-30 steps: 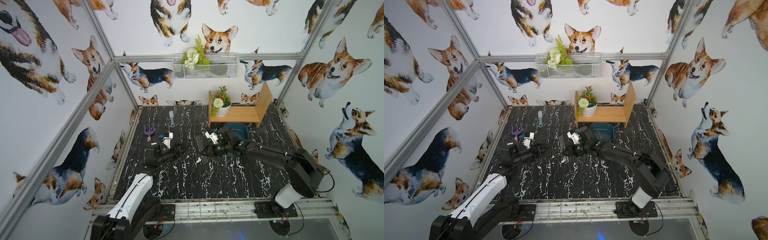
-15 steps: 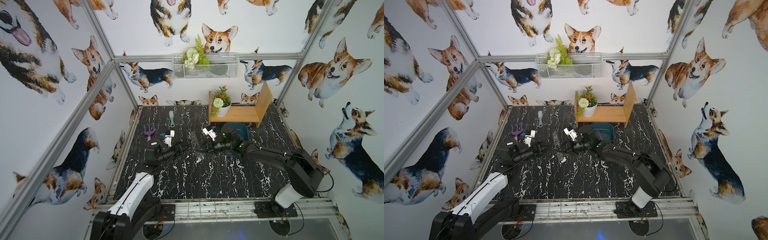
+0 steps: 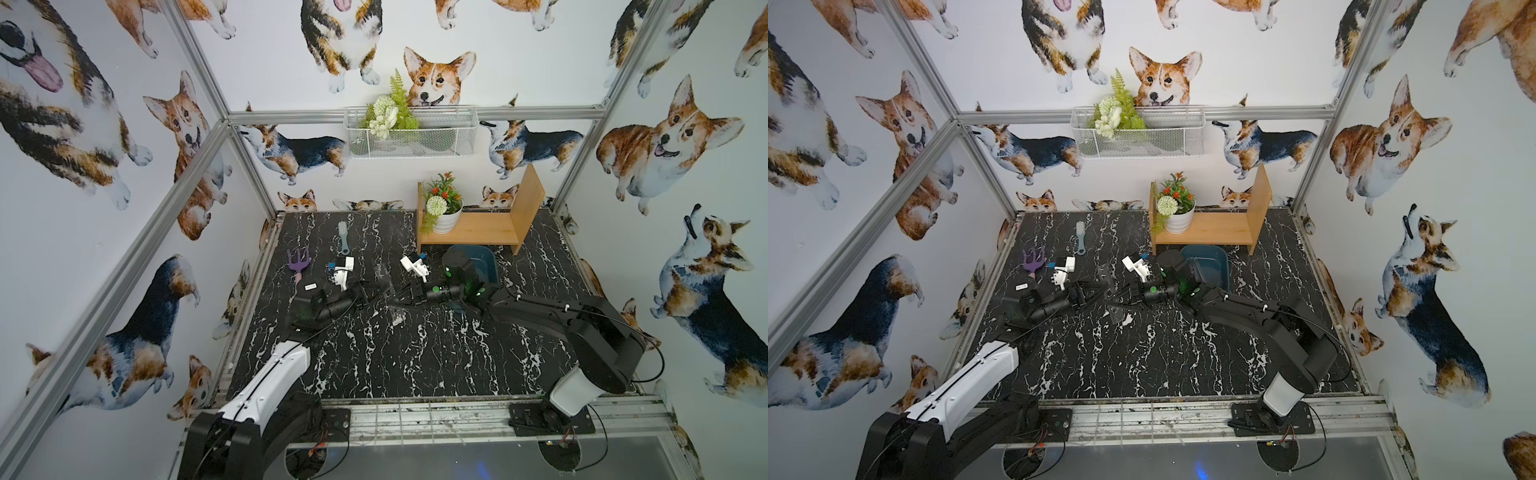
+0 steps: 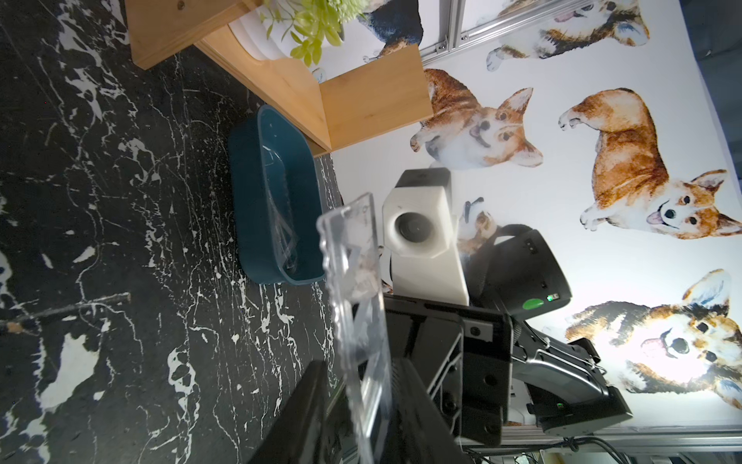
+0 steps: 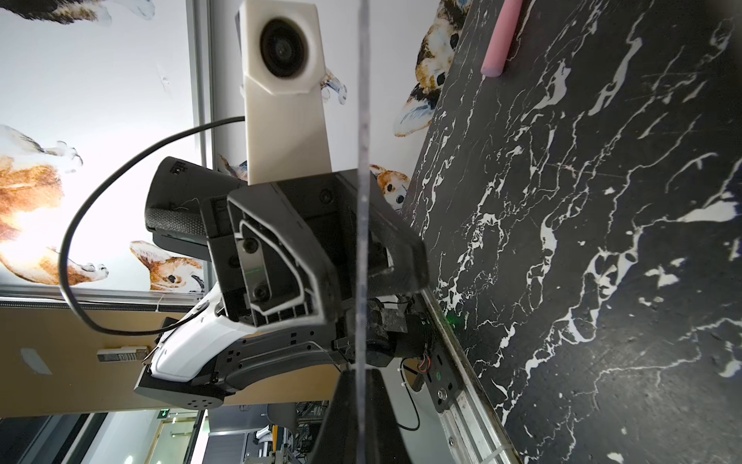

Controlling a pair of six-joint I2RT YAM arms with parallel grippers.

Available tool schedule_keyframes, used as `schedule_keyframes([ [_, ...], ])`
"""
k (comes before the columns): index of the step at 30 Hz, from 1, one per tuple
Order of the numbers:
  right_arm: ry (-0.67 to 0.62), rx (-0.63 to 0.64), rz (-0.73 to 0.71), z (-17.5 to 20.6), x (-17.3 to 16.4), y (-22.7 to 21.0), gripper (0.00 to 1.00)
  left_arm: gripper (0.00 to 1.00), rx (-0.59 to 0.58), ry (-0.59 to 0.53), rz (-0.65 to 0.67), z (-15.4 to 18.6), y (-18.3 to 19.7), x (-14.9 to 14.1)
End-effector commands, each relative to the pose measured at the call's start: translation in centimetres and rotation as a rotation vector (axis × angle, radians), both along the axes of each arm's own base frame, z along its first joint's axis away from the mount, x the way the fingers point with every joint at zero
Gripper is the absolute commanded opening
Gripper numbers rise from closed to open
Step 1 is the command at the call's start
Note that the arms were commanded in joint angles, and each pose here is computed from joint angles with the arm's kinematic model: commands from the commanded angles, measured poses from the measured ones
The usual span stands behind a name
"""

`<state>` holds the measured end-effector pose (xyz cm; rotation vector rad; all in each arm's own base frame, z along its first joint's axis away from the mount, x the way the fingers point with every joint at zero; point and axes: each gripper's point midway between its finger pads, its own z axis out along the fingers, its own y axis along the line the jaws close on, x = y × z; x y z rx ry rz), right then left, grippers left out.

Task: Put the scattered rulers into the storage box
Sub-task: Pick up the ruler from the center of the board.

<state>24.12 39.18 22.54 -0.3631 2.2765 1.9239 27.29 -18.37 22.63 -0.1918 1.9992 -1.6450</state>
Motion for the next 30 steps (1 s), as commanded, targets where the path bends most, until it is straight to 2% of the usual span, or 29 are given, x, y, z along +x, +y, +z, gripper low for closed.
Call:
schedule_keyframes([
  [1, -0.026, 0.038, 0.022, 1.0, -0.4, 0.1, 0.00, 0.27, -0.035, -0.037, -0.010, 1.1, -0.1, -0.1],
  [8, -0.035, 0.048, 0.036, 1.4, -0.8, -0.2, 0.00, 0.14, -0.057, -0.034, -0.014, 1.3, -0.2, -0.3],
  [9, -0.037, 0.050, 0.034, 1.5, -0.9, -0.2, 0.04, 0.11, -0.059, -0.033, -0.016, 1.3, -0.2, -0.3],
  [10, -0.040, 0.050, 0.033, 1.6, -0.9, -0.3, 0.12, 0.09, -0.060, -0.031, -0.020, 1.4, -0.3, -0.3],
  [13, -0.058, 0.035, 0.008, 1.7, -0.6, -1.0, 0.48, 0.00, -0.063, -0.029, -0.026, 1.6, -0.4, -0.3],
  [14, -0.069, 0.018, -0.017, 1.6, -0.3, -1.5, 0.56, 0.00, -0.063, -0.028, -0.027, 1.7, -0.4, -0.3],
  [16, -0.104, -0.043, -0.062, 1.3, 0.4, -2.6, 0.66, 0.00, -0.057, -0.022, -0.027, 1.7, -0.4, -0.2],
  [21, -0.218, -0.305, -0.238, -0.2, 3.0, -6.9, 0.64, 0.00, -0.008, 0.006, -0.032, 0.9, -1.0, 0.0],
  [26, -0.326, -0.624, -0.422, -1.9, 5.4, -13.2, 0.64, 0.00, 0.092, 0.051, -0.039, -0.5, -2.2, 0.7],
  [30, -0.367, -0.800, -0.516, -2.9, 6.3, -17.9, 0.64, 0.00, 0.166, 0.063, -0.055, -1.2, -3.8, 1.3],
])
